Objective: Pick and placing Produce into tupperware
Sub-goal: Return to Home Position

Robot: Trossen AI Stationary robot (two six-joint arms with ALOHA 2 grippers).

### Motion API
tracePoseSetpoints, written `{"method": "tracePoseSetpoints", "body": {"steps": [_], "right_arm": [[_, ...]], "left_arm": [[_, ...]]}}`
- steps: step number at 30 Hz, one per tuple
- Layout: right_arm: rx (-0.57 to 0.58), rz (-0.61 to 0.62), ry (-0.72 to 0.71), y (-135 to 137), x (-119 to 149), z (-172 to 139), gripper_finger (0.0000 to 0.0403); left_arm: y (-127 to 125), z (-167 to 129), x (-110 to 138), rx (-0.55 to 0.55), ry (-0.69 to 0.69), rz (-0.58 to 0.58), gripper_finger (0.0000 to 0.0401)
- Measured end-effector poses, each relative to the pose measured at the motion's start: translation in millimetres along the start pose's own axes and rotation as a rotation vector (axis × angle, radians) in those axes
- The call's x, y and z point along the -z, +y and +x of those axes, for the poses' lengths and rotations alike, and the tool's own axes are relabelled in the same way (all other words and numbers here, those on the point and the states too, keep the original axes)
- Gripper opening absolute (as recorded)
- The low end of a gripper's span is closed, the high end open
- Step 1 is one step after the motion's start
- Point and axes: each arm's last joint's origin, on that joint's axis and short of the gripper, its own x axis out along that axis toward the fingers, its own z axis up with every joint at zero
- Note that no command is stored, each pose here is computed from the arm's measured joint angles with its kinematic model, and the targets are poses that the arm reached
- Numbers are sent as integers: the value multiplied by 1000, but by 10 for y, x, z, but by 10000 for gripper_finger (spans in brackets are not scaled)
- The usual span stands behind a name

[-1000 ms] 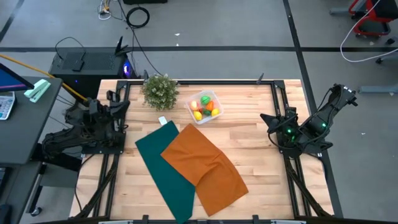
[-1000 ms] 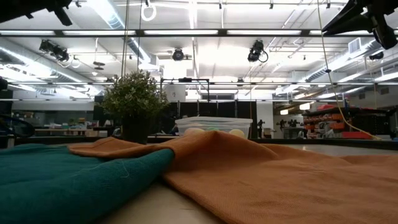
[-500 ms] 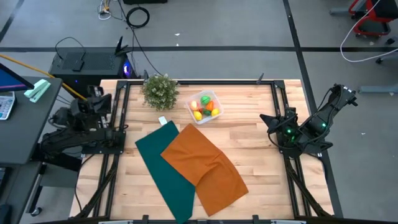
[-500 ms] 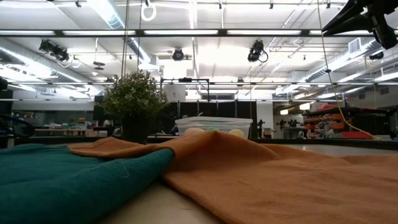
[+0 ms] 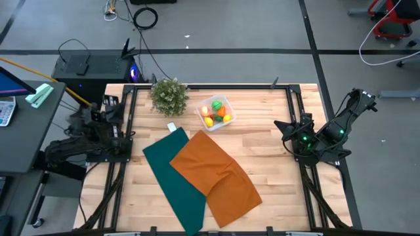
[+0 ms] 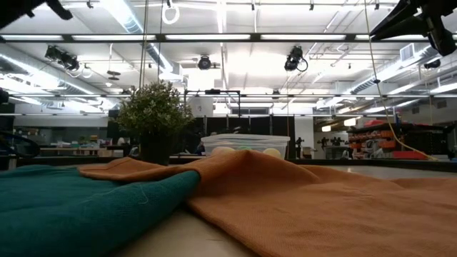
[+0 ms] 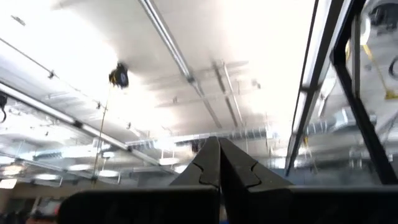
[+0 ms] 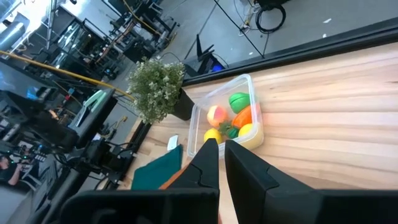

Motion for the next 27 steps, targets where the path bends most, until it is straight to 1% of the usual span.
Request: {"method": "tracePoseSetpoints", "body": {"steps": [2, 6, 10, 13, 17, 21, 27], "right_arm": [[-1, 4, 2, 3, 1, 0, 0], [0, 16, 22, 13, 10, 0, 0], [-1, 22, 26, 18, 13, 0, 0], [-1, 21, 26, 17, 13, 0, 0], [0, 18, 26, 21, 21, 2, 0], [3, 12, 25, 29, 39, 8, 0], [4, 14, 25, 41, 59, 14, 0]], "left_arm": [[3, -65, 77, -3, -32, -24, 2], [10, -182, 229, -13, -56, -64, 2], [4, -179, 294, -5, 12, -75, 2], [-8, -186, 391, 17, 112, -103, 1], [-24, -214, 538, 41, 269, -183, 1], [-46, -253, 646, 63, 392, -229, 1], [-107, -358, 821, 100, 616, -320, 1]]}}
